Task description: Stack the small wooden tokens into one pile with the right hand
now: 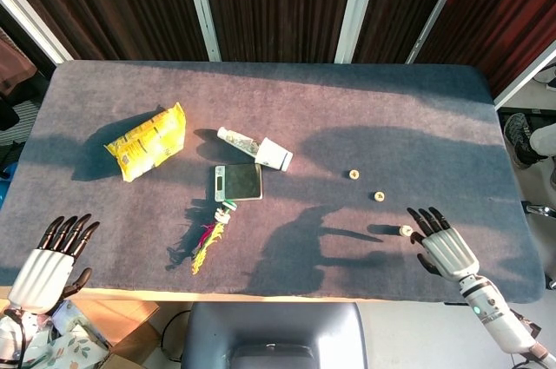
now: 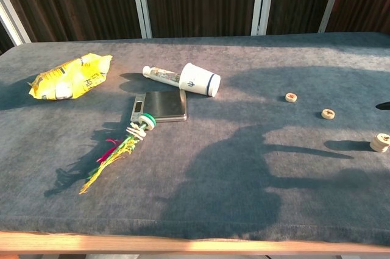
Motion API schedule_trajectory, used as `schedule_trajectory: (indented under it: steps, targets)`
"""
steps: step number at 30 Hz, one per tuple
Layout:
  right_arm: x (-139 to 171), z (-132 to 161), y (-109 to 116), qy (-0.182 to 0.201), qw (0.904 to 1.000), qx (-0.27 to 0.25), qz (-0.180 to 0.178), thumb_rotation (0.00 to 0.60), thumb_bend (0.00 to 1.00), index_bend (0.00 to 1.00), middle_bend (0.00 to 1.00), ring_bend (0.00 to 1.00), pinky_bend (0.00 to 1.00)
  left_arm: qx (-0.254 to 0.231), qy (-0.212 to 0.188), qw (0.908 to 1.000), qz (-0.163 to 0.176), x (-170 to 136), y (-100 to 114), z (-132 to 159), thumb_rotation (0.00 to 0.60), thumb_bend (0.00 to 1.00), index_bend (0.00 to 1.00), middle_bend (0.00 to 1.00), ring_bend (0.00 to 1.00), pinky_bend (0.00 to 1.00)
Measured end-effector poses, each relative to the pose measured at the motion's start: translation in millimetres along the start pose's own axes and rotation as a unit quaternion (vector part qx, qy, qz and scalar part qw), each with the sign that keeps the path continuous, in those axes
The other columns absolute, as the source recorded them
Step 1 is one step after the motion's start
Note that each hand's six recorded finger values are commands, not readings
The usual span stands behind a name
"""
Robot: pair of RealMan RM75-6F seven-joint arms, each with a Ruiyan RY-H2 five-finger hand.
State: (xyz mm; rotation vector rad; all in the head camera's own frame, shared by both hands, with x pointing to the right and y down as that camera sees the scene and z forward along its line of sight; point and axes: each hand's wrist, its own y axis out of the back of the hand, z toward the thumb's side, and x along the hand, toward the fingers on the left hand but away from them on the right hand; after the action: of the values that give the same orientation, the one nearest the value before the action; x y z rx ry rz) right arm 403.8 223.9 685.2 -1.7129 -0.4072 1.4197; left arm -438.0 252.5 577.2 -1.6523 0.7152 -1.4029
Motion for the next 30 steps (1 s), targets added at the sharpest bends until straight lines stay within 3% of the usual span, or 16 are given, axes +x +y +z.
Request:
schedule_trajectory:
  steps: [30]
  targets:
    - [-6,-4,9,-0.01,0.9996,-0.018,-0.017,0.6,0.52,0.51,0.0,0.0,0.0,-0.004,-0.001,1.0,-0.002,0,0,0,0.6,0.36,0.0,0.0,0.0,0.04]
